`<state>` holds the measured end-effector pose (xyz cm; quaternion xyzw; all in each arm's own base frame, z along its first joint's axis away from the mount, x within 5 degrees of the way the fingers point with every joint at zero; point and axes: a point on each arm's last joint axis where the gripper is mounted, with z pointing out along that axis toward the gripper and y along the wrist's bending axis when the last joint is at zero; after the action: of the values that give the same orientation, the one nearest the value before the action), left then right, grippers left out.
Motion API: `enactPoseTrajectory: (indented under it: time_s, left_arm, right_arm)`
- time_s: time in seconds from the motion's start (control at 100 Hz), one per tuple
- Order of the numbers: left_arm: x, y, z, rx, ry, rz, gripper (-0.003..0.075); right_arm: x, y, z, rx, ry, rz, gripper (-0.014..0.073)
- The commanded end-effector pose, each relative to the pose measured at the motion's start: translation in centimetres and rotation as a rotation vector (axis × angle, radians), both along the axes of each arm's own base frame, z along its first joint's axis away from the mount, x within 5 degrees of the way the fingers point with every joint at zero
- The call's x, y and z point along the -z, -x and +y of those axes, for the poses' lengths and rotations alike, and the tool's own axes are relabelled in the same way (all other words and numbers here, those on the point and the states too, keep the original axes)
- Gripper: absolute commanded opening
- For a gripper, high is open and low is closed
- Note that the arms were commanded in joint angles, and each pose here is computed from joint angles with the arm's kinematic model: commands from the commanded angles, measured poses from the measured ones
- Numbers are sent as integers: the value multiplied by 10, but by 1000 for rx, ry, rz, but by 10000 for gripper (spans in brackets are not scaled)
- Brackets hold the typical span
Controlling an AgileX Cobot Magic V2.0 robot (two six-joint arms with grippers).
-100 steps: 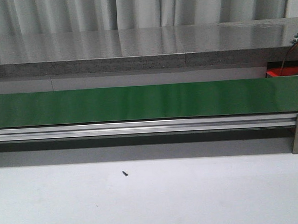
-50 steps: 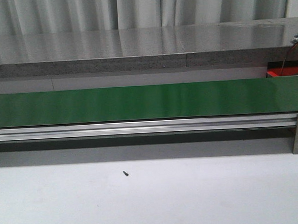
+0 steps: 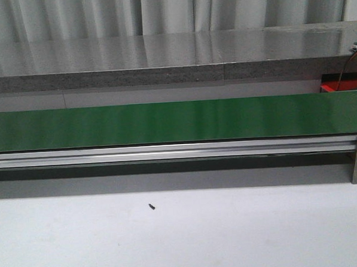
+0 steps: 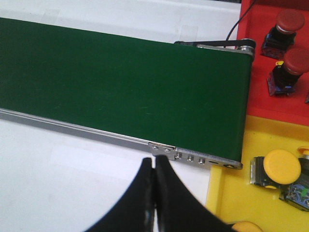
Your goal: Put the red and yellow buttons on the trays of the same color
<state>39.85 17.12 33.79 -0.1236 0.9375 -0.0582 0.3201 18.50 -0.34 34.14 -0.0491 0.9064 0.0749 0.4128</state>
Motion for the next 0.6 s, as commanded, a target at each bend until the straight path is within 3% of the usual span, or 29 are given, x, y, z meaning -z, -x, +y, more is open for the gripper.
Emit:
enactPoseTrajectory:
  time_s: [0.0,0.29,0.39,0.59]
  left_arm:
    - [-37,21,-20,21,-32,-104,63]
    - [-3,59,-50,28,-55,-85,63]
    - [14,61,-56,28,-1,-58,63]
    - [31,60,-62,44,-9,-57,63]
  right_arm:
    - [-17,-1,0,12,-4,-94,-70]
    - [-17,-1,0,12,-4,-94,-70]
    - [-17,-1,0,12,-4,-94,-70]
    - [-17,-1,0,12,-4,-94,-70]
